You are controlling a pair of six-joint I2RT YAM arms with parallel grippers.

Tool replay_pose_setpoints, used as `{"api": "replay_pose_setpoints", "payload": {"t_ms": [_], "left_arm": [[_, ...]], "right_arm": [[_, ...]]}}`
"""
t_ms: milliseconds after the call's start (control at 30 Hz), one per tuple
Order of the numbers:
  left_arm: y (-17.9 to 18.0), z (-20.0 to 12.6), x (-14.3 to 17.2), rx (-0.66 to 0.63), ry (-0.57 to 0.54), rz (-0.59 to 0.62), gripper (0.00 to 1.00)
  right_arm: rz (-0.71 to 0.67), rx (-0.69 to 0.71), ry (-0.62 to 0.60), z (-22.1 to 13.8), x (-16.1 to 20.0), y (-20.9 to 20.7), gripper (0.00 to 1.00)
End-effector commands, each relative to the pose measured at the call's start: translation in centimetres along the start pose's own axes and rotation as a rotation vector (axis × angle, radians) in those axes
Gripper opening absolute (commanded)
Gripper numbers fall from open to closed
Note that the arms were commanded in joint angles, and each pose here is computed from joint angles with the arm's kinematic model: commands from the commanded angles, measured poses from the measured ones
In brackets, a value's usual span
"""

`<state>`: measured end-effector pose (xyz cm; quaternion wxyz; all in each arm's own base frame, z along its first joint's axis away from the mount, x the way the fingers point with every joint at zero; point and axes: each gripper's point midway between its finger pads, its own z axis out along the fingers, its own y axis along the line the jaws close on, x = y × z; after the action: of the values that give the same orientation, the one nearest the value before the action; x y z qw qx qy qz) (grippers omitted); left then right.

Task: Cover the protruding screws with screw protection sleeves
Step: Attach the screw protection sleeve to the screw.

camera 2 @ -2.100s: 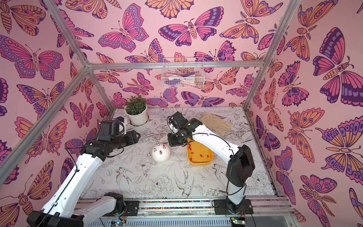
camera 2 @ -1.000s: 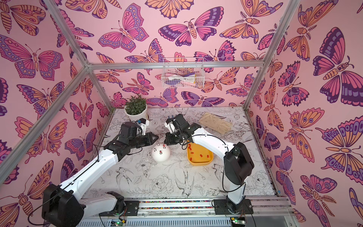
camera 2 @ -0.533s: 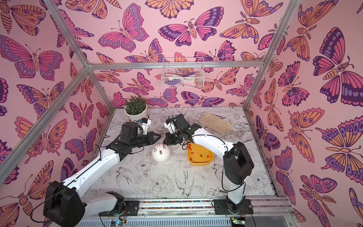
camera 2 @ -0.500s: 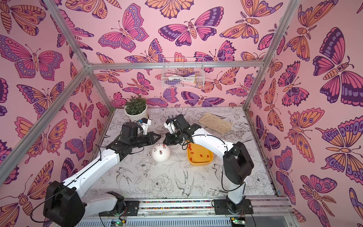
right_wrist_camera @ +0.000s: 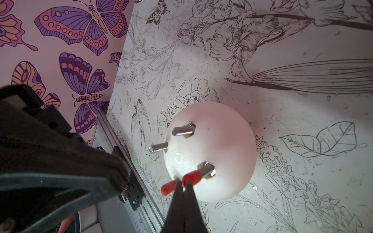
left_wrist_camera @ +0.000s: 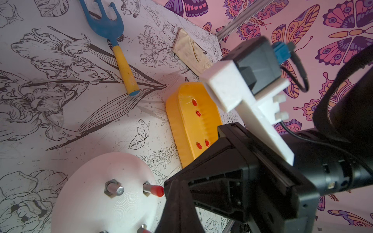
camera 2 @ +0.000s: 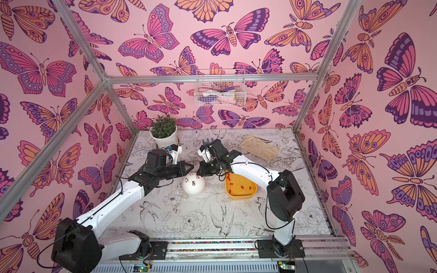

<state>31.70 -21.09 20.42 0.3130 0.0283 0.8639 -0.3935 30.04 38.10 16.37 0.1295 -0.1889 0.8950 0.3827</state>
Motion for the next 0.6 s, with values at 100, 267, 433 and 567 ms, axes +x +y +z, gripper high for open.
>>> {"api": "replay_pose_setpoints", "payload": {"t_ms": [100, 267, 433, 567], "left_arm": [[0.11, -0.13, 0.35, -0.006, -0.001, 0.005, 0.00], [0.17, -0.09, 0.40, -0.007, 0.000, 0.004, 0.00], [0.18, -0.09, 0.35, -0.009, -0.001, 0.006, 0.00], [0.19, -0.06, 0.39, -0.008, 0.001, 0.004, 0.00]], "right_arm": [[0.015, -0.004, 0.016, 0.71, 0.21, -0.61, 0.01], [0.019, 0.003, 0.023, 1.04, 0.36, -0.95, 0.01], [0.024, 0.005, 0.029, 1.25, 0.45, -1.27, 0.01], [0.028, 0.008, 0.031, 1.31, 0.55, -1.46, 0.01]]}}
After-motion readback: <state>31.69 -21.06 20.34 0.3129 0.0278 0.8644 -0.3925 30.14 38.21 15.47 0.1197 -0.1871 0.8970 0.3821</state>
